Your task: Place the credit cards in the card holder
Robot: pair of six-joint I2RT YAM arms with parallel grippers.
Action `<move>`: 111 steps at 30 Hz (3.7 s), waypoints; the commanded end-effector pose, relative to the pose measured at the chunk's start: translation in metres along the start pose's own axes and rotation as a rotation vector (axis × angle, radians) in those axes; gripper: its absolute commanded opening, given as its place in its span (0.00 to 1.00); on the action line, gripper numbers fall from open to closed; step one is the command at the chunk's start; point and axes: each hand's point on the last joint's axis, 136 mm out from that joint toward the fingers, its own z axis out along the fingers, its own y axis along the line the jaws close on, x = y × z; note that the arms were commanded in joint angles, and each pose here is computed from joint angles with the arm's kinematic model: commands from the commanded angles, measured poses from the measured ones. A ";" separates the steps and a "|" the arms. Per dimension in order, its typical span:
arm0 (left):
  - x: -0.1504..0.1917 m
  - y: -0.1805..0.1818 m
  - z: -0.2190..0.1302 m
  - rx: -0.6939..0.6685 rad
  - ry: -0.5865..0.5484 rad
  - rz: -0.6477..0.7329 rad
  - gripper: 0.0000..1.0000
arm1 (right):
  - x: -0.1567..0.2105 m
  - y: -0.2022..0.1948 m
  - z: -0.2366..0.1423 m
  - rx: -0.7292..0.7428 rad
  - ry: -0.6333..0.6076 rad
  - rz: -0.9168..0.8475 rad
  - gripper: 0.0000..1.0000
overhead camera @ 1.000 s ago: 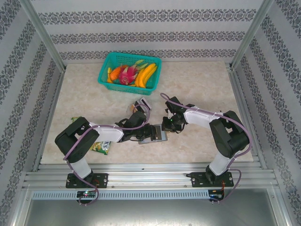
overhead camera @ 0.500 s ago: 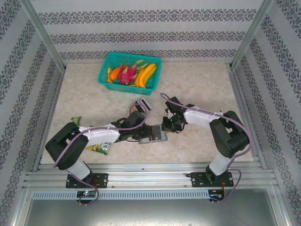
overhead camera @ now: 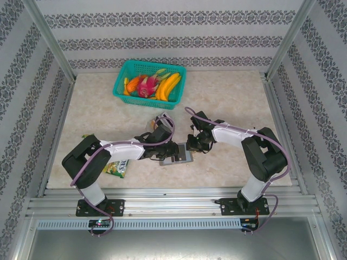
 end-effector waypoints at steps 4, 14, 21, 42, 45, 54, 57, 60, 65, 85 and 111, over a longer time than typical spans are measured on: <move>0.008 0.001 0.006 -0.041 0.027 0.006 0.30 | 0.010 -0.019 0.011 0.067 0.038 0.028 0.16; 0.010 -0.019 0.020 0.021 0.068 0.033 0.28 | 0.010 -0.017 0.013 0.057 0.041 0.031 0.16; 0.010 -0.022 0.022 0.028 0.066 0.039 0.29 | 0.010 -0.018 0.013 0.056 0.042 0.031 0.16; 0.010 0.022 -0.010 -0.165 -0.003 0.036 0.32 | 0.011 -0.026 0.014 0.101 0.044 0.034 0.15; 0.007 0.016 -0.013 -0.132 -0.024 0.037 0.33 | 0.010 -0.024 0.013 0.095 0.040 0.031 0.16; -0.001 -0.032 -0.013 0.048 -0.014 0.097 0.37 | 0.010 -0.023 0.011 0.093 0.035 0.031 0.16; 0.001 -0.031 -0.003 0.043 0.010 0.087 0.36 | 0.009 -0.023 0.011 0.091 0.034 0.032 0.16; 0.003 -0.024 0.006 0.015 0.027 0.070 0.36 | 0.009 -0.022 0.011 0.089 0.034 0.032 0.16; 0.007 -0.006 0.005 -0.052 0.027 0.047 0.35 | 0.007 -0.021 0.009 0.088 0.028 0.028 0.16; -0.021 0.003 -0.060 -0.056 -0.165 0.027 0.42 | -0.007 0.018 -0.037 -0.062 -0.106 -0.040 0.26; -0.161 0.092 -0.081 0.198 -0.261 -0.511 0.48 | -0.076 0.149 -0.035 0.061 -0.220 -0.439 0.27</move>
